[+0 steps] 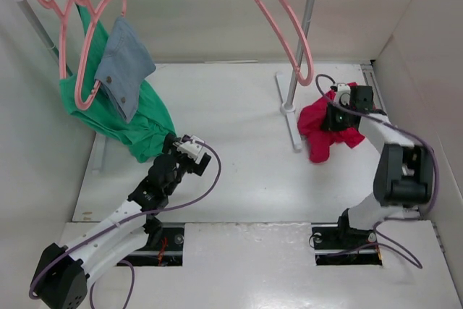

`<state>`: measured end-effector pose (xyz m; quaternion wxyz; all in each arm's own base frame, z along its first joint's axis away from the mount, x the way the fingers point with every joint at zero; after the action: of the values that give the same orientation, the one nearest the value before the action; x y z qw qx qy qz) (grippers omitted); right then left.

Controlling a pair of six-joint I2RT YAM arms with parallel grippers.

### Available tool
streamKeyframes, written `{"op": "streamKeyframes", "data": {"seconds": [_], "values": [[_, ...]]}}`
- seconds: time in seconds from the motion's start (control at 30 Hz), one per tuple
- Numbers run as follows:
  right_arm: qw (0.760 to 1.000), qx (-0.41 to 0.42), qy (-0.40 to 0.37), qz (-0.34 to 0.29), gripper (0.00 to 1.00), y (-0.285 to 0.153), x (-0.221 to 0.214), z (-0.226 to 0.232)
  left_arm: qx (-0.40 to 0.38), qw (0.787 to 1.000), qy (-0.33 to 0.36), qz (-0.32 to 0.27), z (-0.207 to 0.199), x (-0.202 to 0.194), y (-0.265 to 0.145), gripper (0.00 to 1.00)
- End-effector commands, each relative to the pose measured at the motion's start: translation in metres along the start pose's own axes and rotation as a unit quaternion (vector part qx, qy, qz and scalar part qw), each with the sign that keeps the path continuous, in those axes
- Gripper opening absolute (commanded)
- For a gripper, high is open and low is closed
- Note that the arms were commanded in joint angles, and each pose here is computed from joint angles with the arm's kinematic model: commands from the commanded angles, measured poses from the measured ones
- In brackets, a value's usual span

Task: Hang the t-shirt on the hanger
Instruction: Grab the tshirt from the pile, then move the tshirt to the center of the board

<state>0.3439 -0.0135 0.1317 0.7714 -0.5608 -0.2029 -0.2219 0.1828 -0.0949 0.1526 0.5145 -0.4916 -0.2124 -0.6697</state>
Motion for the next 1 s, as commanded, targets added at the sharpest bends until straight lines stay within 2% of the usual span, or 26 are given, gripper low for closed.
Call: {"op": "streamKeyframes", "data": {"seconds": [0.0, 0.07, 0.13, 0.17, 0.2, 0.27, 0.47, 0.57, 0.6, 0.63, 0.67, 0.73, 0.8, 0.87, 0.9, 0.97], "values": [[0.978, 0.079, -0.12, -0.148, 0.0, -0.069, 0.024, 0.056, 0.044, 0.997, -0.03, -0.052, 0.015, 0.029, 0.001, 1.0], [0.957, 0.122, -0.197, -0.174, 0.0, -0.095, 0.016, 0.089, 0.05, 0.997, -0.035, -0.053, 0.015, 0.028, 0.001, 1.0], [0.913, 0.199, -0.284, -0.213, 0.0, -0.13, 0.003, 0.137, 0.055, 0.996, -0.054, -0.054, 0.014, 0.028, 0.002, 1.0], [0.883, 0.25, -0.319, -0.236, 0.0, -0.145, -0.007, 0.161, 0.059, 0.995, -0.064, -0.054, 0.014, 0.028, 0.003, 1.0], [0.875, 0.271, -0.328, -0.231, 0.0, -0.146, -0.012, 0.17, 0.059, 0.995, -0.064, -0.054, 0.014, 0.028, 0.003, 0.99], [0.846, 0.308, -0.349, -0.261, 0.0, -0.165, -0.015, 0.189, 0.065, 0.993, -0.075, -0.058, 0.015, 0.032, 0.005, 0.99], [0.784, 0.409, -0.404, -0.235, 0.0, -0.171, -0.024, 0.241, 0.106, 0.988, -0.102, -0.054, 0.022, 0.035, 0.005, 0.96], [0.787, 0.405, -0.411, -0.22, 0.0, -0.156, -0.025, 0.252, 0.123, 0.985, -0.105, -0.054, 0.025, 0.035, 0.004, 0.96], [0.789, 0.403, -0.411, -0.218, 0.09, -0.152, -0.025, 0.254, 0.123, 0.985, -0.105, -0.054, 0.025, 0.035, 0.004, 0.96], [0.799, 0.396, -0.403, -0.205, 0.48, -0.143, -0.029, 0.252, 0.117, 0.987, -0.098, -0.055, 0.025, 0.035, 0.005, 0.97], [0.814, 0.382, -0.391, -0.197, 0.62, -0.134, -0.027, 0.245, 0.118, 0.988, -0.087, -0.054, 0.025, 0.035, 0.004, 0.97], [0.861, 0.333, -0.352, -0.154, 0.77, -0.112, -0.033, 0.227, 0.111, 0.99, -0.073, -0.051, 0.025, 0.034, 0.004, 0.99], [0.911, 0.237, -0.318, -0.111, 0.79, -0.091, -0.04, 0.192, 0.11, 0.991, -0.056, -0.045, 0.025, 0.032, 0.004, 0.99], [0.935, 0.161, -0.301, -0.097, 0.85, -0.083, -0.04, 0.171, 0.105, 0.993, -0.046, -0.031, 0.023, 0.025, 0.003, 0.99], [0.942, 0.135, -0.301, -0.067, 0.85, -0.078, -0.051, 0.165, 0.103, 0.994, -0.04, -0.026, 0.023, 0.024, 0.004, 0.99], [0.935, 0.111, -0.332, -0.049, 0.85, -0.074, -0.054, 0.17, 0.096, 0.994, -0.037, -0.022, 0.021, 0.022, 0.004, 0.98]]}}
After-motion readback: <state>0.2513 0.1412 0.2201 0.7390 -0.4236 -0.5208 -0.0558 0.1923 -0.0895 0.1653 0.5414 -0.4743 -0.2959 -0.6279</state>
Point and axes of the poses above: each gripper's point midway between its finger pads, its own y axis out along the fingers, its own z axis along the line the jaws close on, x = y × z, the point moved 9 cm from there along -y, back along the fingers, and after that the axes turned 9 degrees about y, right-handed, at the moved point
